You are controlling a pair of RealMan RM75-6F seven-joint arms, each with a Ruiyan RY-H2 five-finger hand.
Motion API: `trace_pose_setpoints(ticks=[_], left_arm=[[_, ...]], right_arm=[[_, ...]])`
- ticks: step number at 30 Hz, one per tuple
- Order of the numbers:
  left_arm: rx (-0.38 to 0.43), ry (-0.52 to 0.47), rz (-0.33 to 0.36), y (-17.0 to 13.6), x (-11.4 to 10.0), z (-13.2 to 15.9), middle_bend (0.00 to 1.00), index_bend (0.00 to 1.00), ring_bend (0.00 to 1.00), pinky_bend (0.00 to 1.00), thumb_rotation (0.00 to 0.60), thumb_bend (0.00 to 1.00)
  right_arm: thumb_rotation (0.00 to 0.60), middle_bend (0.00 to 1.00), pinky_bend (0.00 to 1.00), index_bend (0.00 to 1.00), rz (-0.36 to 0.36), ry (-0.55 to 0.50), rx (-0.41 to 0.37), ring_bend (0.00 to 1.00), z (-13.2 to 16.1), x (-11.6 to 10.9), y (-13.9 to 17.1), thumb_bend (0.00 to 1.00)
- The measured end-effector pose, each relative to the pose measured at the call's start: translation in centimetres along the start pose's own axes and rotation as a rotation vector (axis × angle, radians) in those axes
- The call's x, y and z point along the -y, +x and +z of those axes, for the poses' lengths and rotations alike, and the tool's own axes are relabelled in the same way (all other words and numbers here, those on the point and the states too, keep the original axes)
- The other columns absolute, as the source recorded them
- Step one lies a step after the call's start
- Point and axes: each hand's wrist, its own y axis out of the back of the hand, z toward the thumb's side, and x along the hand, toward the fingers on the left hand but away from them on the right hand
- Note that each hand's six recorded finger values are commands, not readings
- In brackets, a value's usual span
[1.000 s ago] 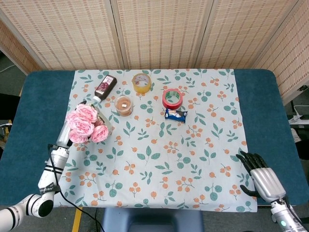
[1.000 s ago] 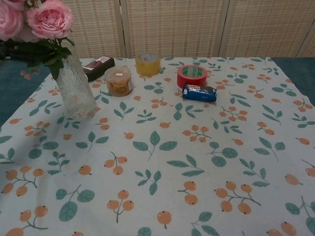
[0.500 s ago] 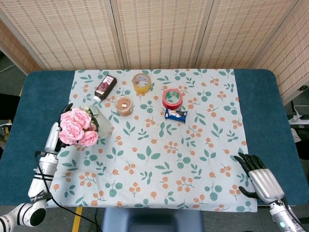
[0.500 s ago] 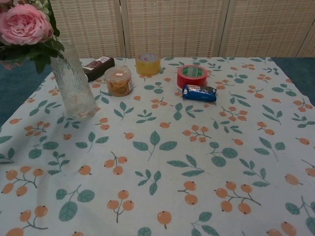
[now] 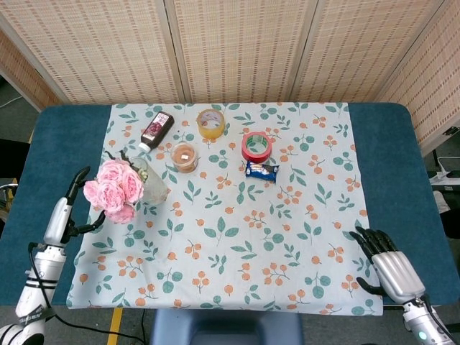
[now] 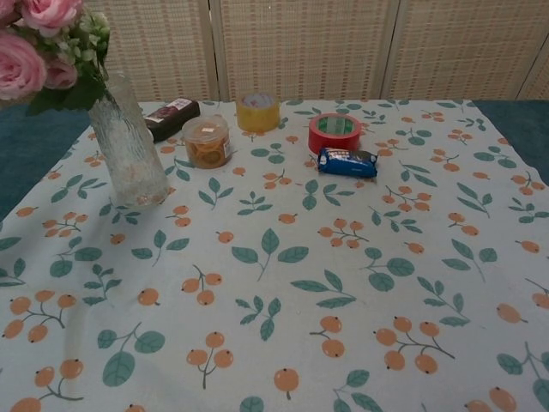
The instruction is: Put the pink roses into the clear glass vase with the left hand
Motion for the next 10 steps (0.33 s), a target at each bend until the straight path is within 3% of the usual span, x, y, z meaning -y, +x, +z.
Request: trace_pose_setpoints(ticks=[6,10], left_arm=[[-0.015,0.305,-0.009,-3.9,-1.2,-1.7,0.00,0.00,0.00,0.10,0.600,0.36],[-0.014,0.528,0.027,-7.1,-2.2,-2.6,0.00,0.00,0.00,0.09,0.600,0.36]], right_arm=[[0.600,0.00,0.00,0.00,0.006,0.010,0.000,0.00,0.1,0.2,0.0,0.18],[0.600,0.00,0.00,0.00,0.007,0.015,0.013,0.00,-0.1,0.4,-0.2,0.18]])
